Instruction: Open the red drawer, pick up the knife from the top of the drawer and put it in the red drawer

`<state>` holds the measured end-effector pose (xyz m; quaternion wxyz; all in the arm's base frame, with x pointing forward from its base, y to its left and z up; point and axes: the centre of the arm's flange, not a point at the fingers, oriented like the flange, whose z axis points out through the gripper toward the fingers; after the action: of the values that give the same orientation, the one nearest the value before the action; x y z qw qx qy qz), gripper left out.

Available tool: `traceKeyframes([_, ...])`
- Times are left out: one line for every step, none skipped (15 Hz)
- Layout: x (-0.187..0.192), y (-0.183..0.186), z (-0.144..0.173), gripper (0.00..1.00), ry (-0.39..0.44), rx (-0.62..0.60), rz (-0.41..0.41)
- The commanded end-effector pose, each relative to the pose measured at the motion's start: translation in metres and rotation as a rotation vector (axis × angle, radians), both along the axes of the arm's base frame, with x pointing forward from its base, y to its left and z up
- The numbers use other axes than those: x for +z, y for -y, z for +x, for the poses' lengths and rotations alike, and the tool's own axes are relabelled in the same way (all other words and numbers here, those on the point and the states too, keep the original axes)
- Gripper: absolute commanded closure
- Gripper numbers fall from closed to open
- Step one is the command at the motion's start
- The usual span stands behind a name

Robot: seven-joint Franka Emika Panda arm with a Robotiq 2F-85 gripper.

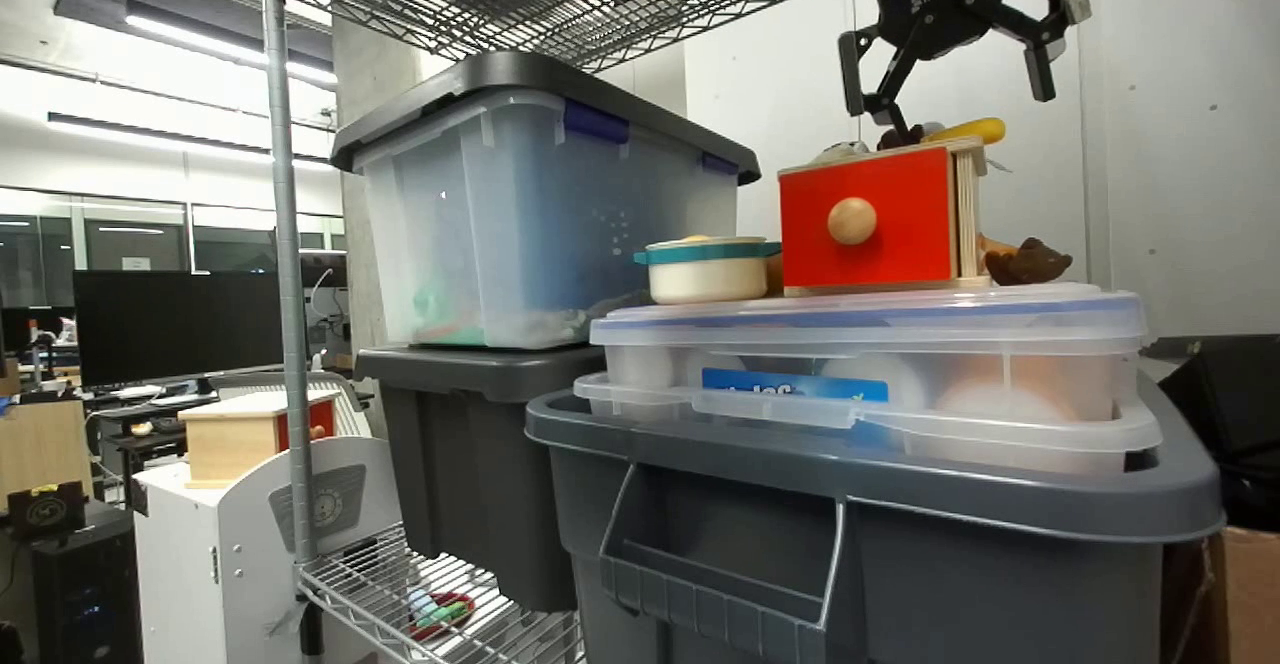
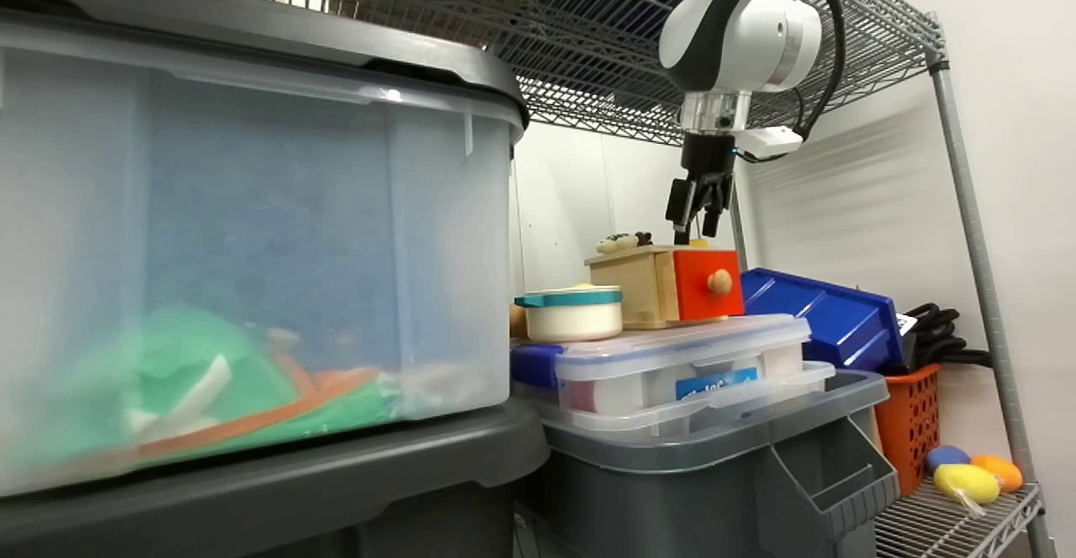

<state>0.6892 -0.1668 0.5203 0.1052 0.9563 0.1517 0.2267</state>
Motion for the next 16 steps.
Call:
traceKeyframes([-0.004,0.004,0.019,0.0,-0.02,0.031,0.02])
traceKeyframes([-0.005,0.004,0.02,0.0,-0.023,0.035,0.021])
traceKeyframes([-0.006,0.004,0.021,0.0,-0.026,0.039,0.022])
traceKeyframes([-0.009,0.003,0.022,0.0,-0.03,0.045,0.024])
traceKeyframes([-0.012,0.003,0.023,0.0,-0.033,0.049,0.027])
traceKeyframes([-0.015,0.003,0.023,0.0,-0.037,0.053,0.03])
traceKeyframes([-0.017,0.003,0.024,0.0,-0.04,0.056,0.032])
traceKeyframes([-0.017,0.003,0.024,0.0,-0.041,0.06,0.038])
traceKeyframes([-0.017,0.003,0.025,0.0,-0.041,0.063,0.043])
traceKeyframes([-0.017,0.003,0.025,0.02,-0.041,0.066,0.045])
traceKeyframes([-0.016,0.003,0.024,0.1,-0.042,0.07,0.047])
traceKeyframes([-0.014,0.003,0.023,0.12,-0.041,0.07,0.046])
traceKeyframes([-0.011,0.003,0.022,0.28,-0.039,0.073,0.047])
traceKeyframes([-0.008,0.002,0.021,0.36,-0.036,0.073,0.046])
traceKeyframes([-0.004,0.002,0.022,0.44,-0.035,0.073,0.047])
traceKeyframes([-0.001,0.002,0.022,0.53,-0.035,0.072,0.05])
